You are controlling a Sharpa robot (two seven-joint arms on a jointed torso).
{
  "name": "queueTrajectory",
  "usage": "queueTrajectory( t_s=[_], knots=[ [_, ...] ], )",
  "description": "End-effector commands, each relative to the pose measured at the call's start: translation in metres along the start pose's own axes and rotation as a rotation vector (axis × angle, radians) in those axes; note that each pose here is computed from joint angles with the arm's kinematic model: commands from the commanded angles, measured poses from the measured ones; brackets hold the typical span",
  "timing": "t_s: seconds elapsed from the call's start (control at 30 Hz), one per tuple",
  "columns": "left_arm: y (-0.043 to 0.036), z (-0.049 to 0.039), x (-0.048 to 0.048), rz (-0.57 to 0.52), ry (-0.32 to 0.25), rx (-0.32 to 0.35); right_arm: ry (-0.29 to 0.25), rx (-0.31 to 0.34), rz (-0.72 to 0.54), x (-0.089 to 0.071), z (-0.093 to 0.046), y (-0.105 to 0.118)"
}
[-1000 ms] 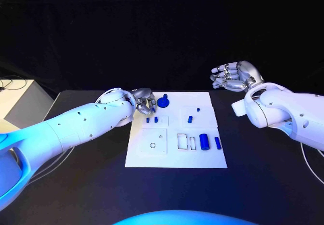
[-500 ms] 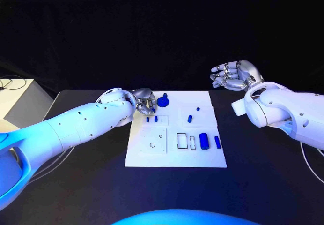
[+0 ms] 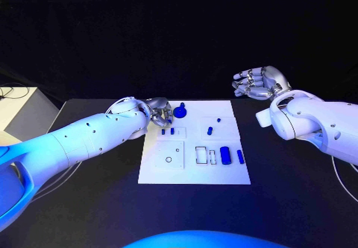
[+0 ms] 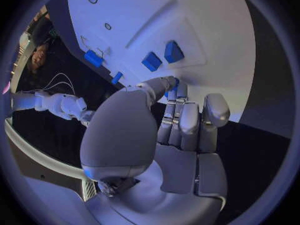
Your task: Assemble the parts on the task board
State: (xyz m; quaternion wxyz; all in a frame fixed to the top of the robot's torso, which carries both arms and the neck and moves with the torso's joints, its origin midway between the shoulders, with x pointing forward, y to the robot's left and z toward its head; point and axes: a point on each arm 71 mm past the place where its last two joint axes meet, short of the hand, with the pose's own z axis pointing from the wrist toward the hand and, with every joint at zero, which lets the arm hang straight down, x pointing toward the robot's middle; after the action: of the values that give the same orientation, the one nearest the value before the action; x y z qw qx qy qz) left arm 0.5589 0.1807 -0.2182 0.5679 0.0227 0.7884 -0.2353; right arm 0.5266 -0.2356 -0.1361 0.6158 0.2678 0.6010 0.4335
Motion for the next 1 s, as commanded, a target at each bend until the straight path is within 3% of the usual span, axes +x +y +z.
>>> queueTrajectory(
  t_s=[0.03, 1.0],
  knots=[
    [0.0, -0.0003, 0.0061, 0.015, 0.021, 0.004, 0.015, -0.011, 0.0, 0.0012, 0.0001, 0.0011],
    [0.0033, -0.0012, 0.0044, 0.017, -0.005, -0.005, 0.012, -0.008, -0.001, 0.0007, 0.0005, -0.0003]
  ],
)
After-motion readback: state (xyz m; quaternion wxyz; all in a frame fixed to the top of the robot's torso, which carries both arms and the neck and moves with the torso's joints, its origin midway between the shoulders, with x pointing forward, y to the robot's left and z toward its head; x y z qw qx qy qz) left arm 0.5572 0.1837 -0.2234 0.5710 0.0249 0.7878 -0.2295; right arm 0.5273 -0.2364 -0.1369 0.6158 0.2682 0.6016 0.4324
